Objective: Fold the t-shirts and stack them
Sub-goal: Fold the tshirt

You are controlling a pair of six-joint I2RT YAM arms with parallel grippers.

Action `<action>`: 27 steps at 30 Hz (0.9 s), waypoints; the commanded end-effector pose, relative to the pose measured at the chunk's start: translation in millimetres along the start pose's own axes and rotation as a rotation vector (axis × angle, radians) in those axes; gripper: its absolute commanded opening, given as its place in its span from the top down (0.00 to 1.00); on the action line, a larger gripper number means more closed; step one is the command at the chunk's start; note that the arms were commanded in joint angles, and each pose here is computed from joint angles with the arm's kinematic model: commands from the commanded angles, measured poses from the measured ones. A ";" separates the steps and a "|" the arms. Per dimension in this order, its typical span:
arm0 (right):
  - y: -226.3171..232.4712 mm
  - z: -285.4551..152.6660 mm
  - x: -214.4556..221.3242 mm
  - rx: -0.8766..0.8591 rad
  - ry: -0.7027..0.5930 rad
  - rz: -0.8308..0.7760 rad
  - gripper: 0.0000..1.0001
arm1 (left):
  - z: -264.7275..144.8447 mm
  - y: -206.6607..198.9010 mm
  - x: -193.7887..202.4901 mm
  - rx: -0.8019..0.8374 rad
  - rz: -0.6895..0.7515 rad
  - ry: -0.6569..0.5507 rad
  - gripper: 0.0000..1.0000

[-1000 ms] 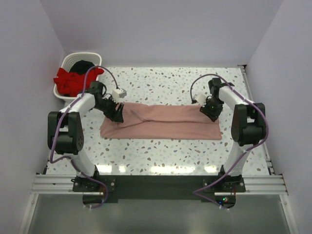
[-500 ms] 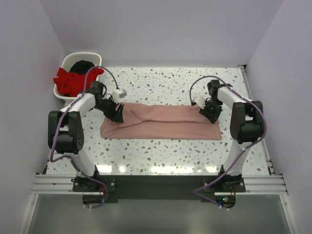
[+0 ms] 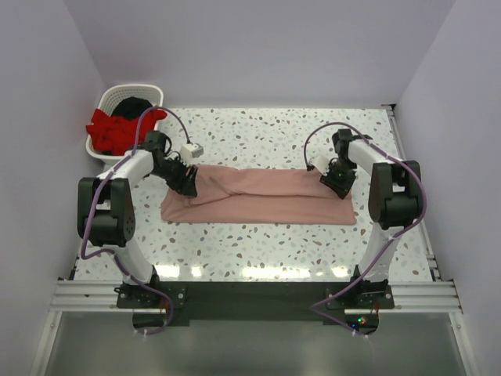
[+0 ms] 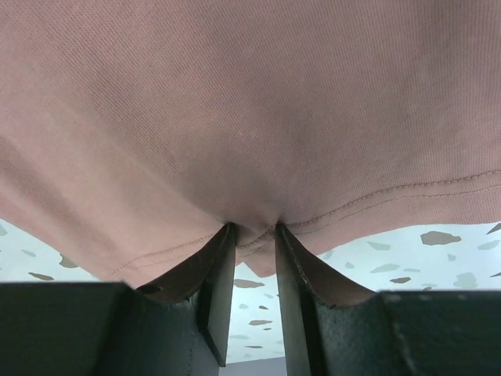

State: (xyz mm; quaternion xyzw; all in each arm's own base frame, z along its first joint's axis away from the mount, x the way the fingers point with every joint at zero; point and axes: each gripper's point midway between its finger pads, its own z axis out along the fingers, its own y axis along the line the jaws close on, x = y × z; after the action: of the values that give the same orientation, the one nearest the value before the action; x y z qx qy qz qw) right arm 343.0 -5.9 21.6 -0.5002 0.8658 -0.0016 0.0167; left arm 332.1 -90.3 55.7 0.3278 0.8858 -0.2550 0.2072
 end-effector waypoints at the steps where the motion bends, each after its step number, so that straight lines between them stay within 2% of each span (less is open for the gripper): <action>1: -13.1 -9.8 -3.7 0.036 -0.011 -0.007 0.72 | -0.6 3.8 -13.4 -0.012 0.017 -0.034 0.53; 2: -16.1 -11.2 -1.9 0.047 0.003 -0.006 0.77 | -1.7 4.5 -15.9 -0.018 0.016 -0.041 0.57; 4: -17.6 -11.5 -1.2 0.050 0.007 -0.006 0.81 | -4.5 6.0 -19.9 -0.026 0.022 -0.049 0.69; 8: -20.4 -16.6 -2.0 0.061 0.002 -0.011 0.84 | -11.9 6.4 -29.7 -0.038 0.039 -0.071 0.84; 10: -21.7 -18.6 -2.6 0.065 0.000 -0.011 0.89 | -15.1 7.4 -34.0 -0.044 0.045 -0.080 0.95; 12: -23.5 -21.1 -3.2 0.068 -0.001 -0.009 0.97 | -18.1 7.7 -38.6 -0.050 0.050 -0.089 1.00; 13: -23.4 -22.1 -3.4 0.066 -0.002 -0.011 1.00 | -21.1 8.1 -43.0 -0.056 0.055 -0.098 1.00; 18: -37.5 -36.2 -13.9 0.114 -0.037 0.011 1.00 | -35.3 13.8 -64.9 -0.093 0.086 -0.146 1.00; 27: -95.3 -81.1 -47.8 0.319 -0.166 0.109 1.00 | -83.0 39.1 -143.3 -0.271 0.169 -0.342 1.00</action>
State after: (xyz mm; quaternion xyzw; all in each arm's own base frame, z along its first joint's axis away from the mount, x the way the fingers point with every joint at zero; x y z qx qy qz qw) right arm 416.7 -6.0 84.7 -0.4738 0.8701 -0.0613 0.1212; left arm 407.6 -88.5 126.0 0.3278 0.8636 -0.2052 0.3235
